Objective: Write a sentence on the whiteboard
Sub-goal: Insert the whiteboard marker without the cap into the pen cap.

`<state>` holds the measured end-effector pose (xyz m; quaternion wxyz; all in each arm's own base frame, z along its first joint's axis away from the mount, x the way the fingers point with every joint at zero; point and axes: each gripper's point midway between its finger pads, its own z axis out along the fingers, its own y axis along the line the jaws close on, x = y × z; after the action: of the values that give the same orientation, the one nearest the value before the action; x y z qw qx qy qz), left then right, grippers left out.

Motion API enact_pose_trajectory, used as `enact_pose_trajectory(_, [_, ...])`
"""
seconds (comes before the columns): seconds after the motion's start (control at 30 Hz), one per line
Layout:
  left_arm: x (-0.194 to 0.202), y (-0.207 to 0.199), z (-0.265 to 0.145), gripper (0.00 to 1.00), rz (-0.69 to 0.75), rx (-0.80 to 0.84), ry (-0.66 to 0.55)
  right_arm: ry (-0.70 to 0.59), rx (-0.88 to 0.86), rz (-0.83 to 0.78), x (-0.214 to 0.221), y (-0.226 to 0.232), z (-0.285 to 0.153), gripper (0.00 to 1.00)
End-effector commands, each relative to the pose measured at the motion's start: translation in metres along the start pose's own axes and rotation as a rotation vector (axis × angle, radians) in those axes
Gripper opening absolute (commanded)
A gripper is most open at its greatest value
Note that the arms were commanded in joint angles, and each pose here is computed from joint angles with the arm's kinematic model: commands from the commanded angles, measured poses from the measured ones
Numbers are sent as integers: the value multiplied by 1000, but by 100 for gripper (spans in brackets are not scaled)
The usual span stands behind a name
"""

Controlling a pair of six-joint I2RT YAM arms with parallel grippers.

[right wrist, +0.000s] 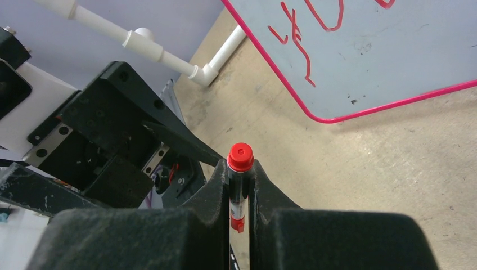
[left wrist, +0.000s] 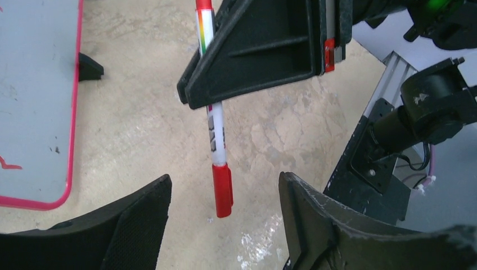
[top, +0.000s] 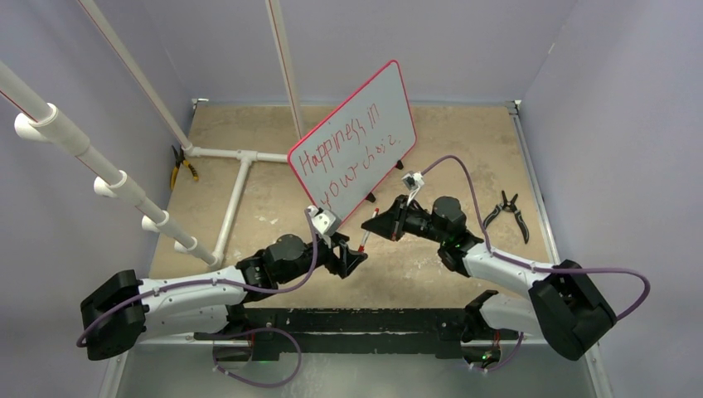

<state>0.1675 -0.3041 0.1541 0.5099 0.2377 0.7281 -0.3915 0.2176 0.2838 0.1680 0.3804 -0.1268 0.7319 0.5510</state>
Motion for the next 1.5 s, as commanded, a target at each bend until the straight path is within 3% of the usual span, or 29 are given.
enact_pose_trajectory(0.0, [1,-14,-3,69,-34,57,48,-22,-38,-41,-6,12,-3,0])
enact_pose_trajectory(0.17, [17,-17,-2,71,-90,66,110,-37,-67,-64,-11,21,-5,0])
enact_pose_trajectory(0.3, [17,-18,-2,70,-116,76,83,-41,-93,-80,-12,26,-7,0])
enact_pose_trajectory(0.9, [20,-18,11,37,-137,71,90,-36,-164,-108,-11,41,-12,0])
enact_pose_trajectory(1.1, [19,-23,12,35,-135,94,91,-22,-171,-109,-9,40,-10,0])
enact_pose_trajectory(1.2, [18,-24,13,25,-132,101,88,-16,-170,-106,-7,39,-10,0])
enact_pose_trajectory(1.33, [15,-25,13,0,-122,110,79,0,-174,-119,-3,38,-10,0])
enact_pose_trajectory(1.47, [11,-28,12,0,-120,132,61,34,-180,-158,7,33,-12,0])
